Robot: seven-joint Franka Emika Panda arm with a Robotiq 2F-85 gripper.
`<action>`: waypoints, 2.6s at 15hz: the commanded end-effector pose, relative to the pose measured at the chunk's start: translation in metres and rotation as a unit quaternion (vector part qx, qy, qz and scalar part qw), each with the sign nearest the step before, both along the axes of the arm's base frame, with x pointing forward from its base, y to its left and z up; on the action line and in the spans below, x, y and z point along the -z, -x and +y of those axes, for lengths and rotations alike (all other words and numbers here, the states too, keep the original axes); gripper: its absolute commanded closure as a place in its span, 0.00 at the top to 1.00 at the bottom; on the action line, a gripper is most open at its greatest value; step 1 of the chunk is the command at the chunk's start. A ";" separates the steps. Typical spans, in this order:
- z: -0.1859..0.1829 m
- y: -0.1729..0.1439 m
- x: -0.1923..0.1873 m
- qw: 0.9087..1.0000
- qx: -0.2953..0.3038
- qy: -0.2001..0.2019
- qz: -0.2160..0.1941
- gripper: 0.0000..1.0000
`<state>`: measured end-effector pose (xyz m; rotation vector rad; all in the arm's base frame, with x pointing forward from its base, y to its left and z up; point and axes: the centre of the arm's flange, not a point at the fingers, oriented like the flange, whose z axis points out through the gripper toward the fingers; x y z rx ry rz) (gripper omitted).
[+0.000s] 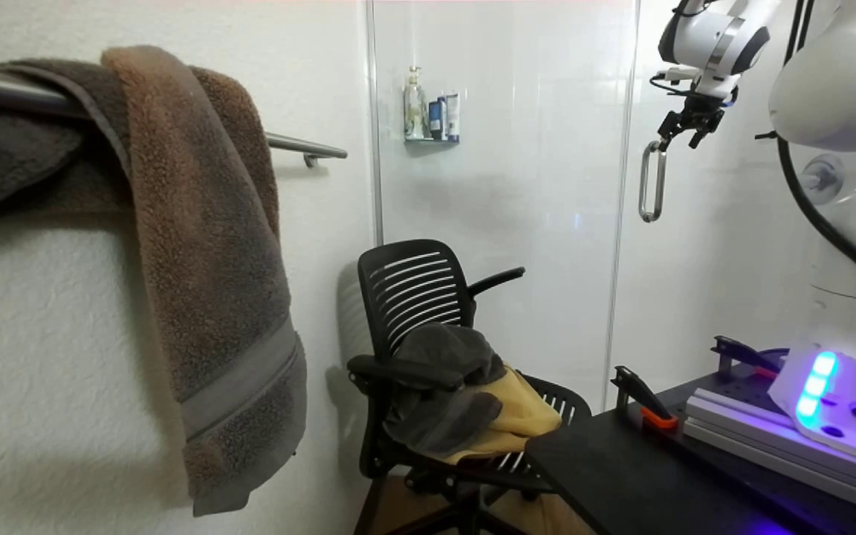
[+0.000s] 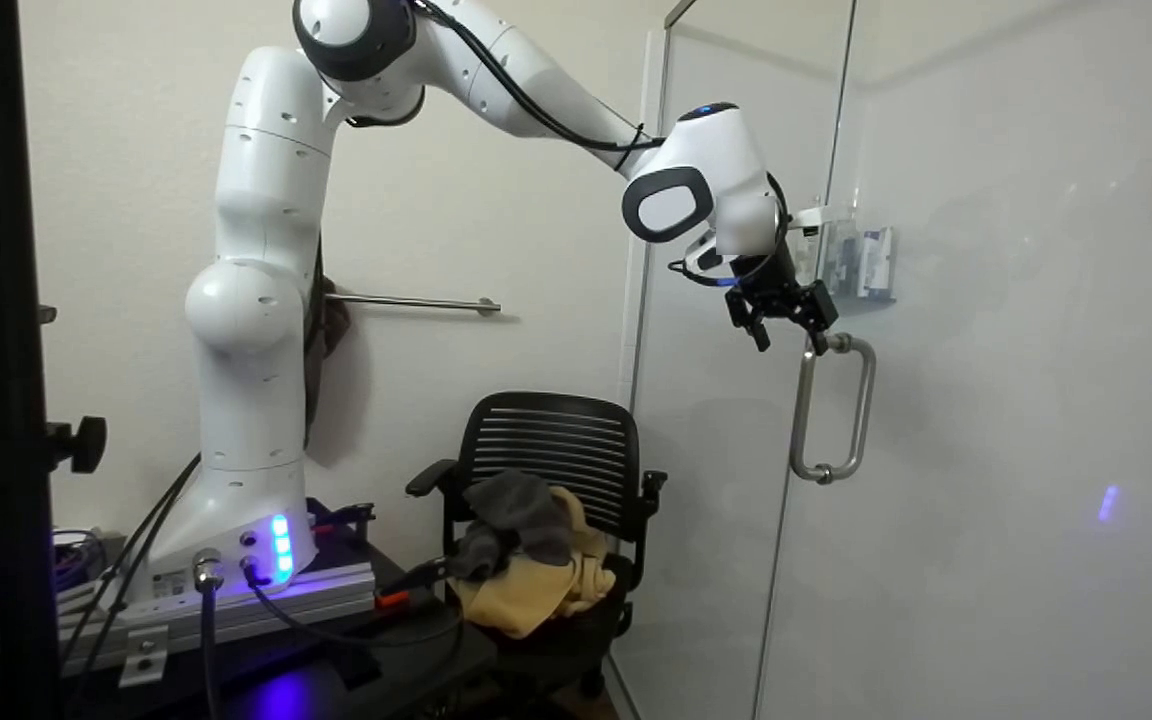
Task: Unhang the yellow and gray towels and put them on the chair, and then open the bathing room door
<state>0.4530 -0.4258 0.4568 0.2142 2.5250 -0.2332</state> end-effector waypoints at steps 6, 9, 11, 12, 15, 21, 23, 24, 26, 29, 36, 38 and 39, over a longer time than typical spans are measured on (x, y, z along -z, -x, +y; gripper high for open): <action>-0.031 -0.023 0.016 0.999 0.024 -0.044 0.003 1.00; -0.039 -0.037 0.025 0.998 0.029 -0.060 0.000 1.00; -0.042 -0.045 0.029 0.998 0.027 -0.063 -0.002 1.00; -0.041 -0.050 0.031 0.998 0.029 -0.059 -0.002 1.00; -0.037 -0.057 0.033 0.998 0.024 -0.052 -0.005 1.00; -0.027 -0.054 0.029 0.999 0.024 -0.044 0.004 0.74; -0.026 -0.054 0.028 0.999 0.025 -0.043 0.007 0.60; -0.025 -0.053 0.028 0.999 0.028 -0.040 0.007 0.51; -0.025 -0.052 0.027 0.999 0.030 -0.039 0.009 0.38; -0.021 -0.053 0.024 0.998 0.041 -0.037 0.019 0.19; 0.002 -0.045 0.010 0.992 0.092 -0.042 0.077 0.06; 0.015 -0.035 -0.001 0.984 0.107 -0.058 0.127 0.10; 0.017 -0.029 -0.004 0.982 0.112 -0.058 0.139 0.27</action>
